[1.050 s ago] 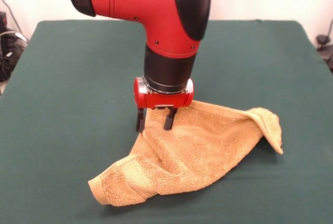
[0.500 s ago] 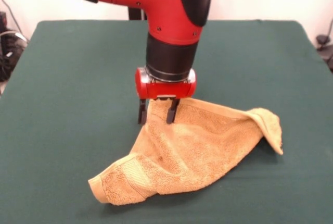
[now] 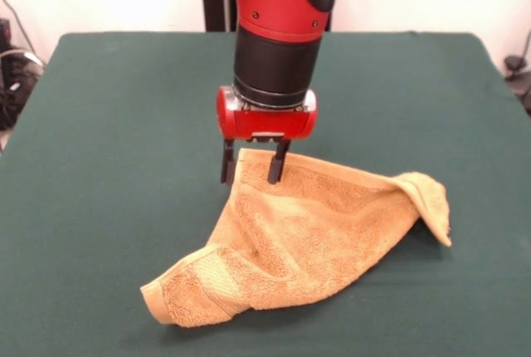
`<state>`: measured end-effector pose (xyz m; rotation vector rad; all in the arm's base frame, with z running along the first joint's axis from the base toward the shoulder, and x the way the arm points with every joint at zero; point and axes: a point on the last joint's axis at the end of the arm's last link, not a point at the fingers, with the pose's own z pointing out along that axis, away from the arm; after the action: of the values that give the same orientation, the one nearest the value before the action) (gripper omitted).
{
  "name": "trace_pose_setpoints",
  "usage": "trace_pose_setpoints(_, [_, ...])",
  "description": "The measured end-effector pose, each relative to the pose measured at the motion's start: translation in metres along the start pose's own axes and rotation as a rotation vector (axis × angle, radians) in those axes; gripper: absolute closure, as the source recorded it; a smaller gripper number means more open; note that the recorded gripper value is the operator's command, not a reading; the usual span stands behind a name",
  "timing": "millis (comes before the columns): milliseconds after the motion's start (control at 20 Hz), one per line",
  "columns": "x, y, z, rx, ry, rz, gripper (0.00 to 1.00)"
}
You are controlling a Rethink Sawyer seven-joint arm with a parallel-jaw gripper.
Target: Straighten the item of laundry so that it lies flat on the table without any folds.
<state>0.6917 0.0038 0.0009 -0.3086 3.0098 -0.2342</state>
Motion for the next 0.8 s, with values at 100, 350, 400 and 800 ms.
trace_pose_setpoints(100, [-0.0026, -0.0005, -0.0037, 0.001, -0.006, 0.001, 0.00])
trace_pose_setpoints(350, [-0.0054, -0.0011, -0.0078, 0.004, -0.013, 0.002, 0.00])
trace_pose_setpoints(400, [-0.0053, -0.0008, -0.0077, 0.003, -0.013, 0.002, 0.00])
trace_pose_setpoints(800, [-0.0038, 0.0008, -0.0050, 0.001, -0.008, 0.002, 0.00])
